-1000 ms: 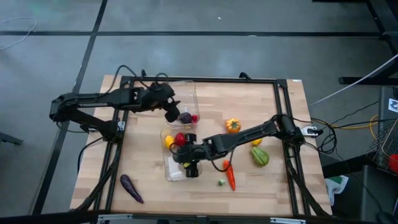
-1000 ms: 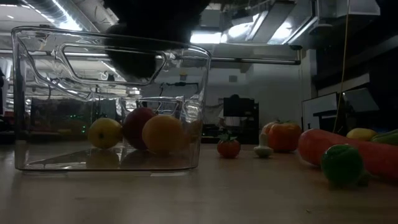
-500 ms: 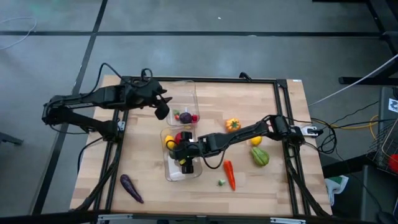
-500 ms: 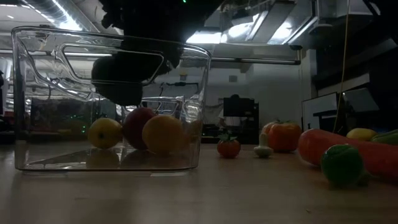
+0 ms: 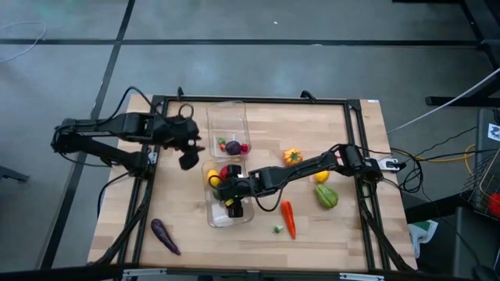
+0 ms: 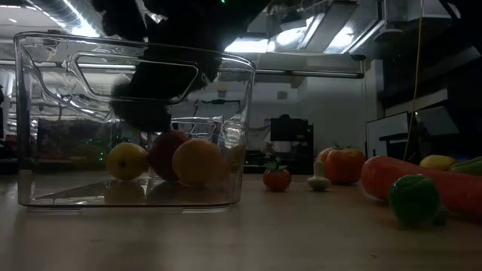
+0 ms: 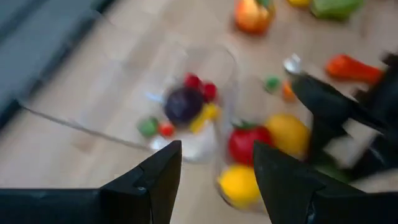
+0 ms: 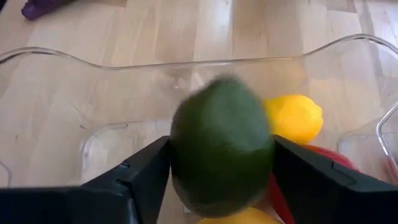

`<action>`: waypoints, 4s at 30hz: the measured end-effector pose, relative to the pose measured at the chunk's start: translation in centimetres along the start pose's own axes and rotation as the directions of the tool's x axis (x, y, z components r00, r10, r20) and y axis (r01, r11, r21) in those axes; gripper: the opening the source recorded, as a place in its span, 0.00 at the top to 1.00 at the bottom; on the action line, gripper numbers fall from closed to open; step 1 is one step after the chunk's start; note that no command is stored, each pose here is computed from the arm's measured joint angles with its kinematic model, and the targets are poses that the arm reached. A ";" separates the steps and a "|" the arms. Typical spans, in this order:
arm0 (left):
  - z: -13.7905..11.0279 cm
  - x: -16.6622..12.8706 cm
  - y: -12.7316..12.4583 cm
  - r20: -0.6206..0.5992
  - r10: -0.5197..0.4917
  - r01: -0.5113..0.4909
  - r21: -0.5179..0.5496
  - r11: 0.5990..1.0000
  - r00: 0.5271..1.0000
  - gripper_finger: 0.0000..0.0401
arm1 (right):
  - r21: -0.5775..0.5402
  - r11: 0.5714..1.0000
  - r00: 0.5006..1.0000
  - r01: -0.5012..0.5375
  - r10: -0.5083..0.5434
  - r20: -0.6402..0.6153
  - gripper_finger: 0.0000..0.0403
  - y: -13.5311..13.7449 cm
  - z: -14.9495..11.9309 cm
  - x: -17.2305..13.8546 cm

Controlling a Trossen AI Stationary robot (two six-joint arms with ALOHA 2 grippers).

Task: Sort produce into baskets
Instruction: Put the green lime into the bottom transparent bin, then put the purple eggplant into the top transparent bin

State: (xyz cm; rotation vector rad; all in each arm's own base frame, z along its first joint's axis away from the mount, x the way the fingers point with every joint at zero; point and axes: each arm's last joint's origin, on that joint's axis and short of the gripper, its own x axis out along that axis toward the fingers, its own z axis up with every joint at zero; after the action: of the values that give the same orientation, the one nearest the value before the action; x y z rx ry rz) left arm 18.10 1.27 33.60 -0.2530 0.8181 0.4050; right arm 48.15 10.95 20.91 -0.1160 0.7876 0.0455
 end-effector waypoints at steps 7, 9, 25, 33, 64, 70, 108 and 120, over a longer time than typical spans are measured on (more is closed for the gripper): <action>-2.5 -0.7 -1.6 -0.248 -0.164 0.146 -0.089 0.985 0.955 0.52 | -0.001 1.000 1.000 0.000 0.000 -0.004 0.11 0.0 0.0 0.0; -3.2 -1.0 -2.2 -0.315 -0.203 0.177 -0.110 0.978 0.927 0.52 | -0.001 1.000 1.000 0.000 0.000 -0.004 0.06 0.0 0.0 0.0; -9.3 -3.0 -10.3 -0.591 -0.287 0.355 -0.002 0.935 0.754 0.52 | 0.003 0.999 0.999 0.050 -0.050 0.002 0.06 -0.4 0.0 0.0; -12.9 -2.3 -14.3 -0.668 -0.207 0.439 0.199 0.876 0.715 0.52 | 0.010 0.998 0.998 0.064 -0.064 -0.003 0.06 -1.1 0.0 0.1; -19.3 3.0 -19.8 -0.727 0.032 0.372 0.388 0.844 0.685 0.52 | -0.038 0.997 0.998 0.064 -0.064 -0.003 0.06 -1.1 0.0 0.1; -19.1 3.1 -19.8 -0.771 0.018 0.431 0.375 0.821 0.637 0.52 | -0.038 0.997 0.998 0.064 -0.064 -0.003 0.06 -1.1 0.0 0.1; -23.7 5.7 -21.5 -0.731 0.167 0.573 0.636 0.518 0.661 0.52 | -0.038 0.997 0.998 0.064 -0.064 -0.002 0.06 -1.1 0.1 -0.1; -23.6 5.7 -21.5 -0.732 0.162 0.580 0.636 0.509 0.662 0.65 | -0.042 0.997 0.998 0.063 -0.063 -0.015 0.06 -1.6 1.3 -4.2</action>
State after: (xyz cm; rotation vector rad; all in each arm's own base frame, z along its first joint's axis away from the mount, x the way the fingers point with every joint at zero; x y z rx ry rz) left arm 15.73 -25.27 15.07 0.4619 1.6733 -0.4674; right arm 46.28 9.50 24.96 -0.1809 0.7994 0.0011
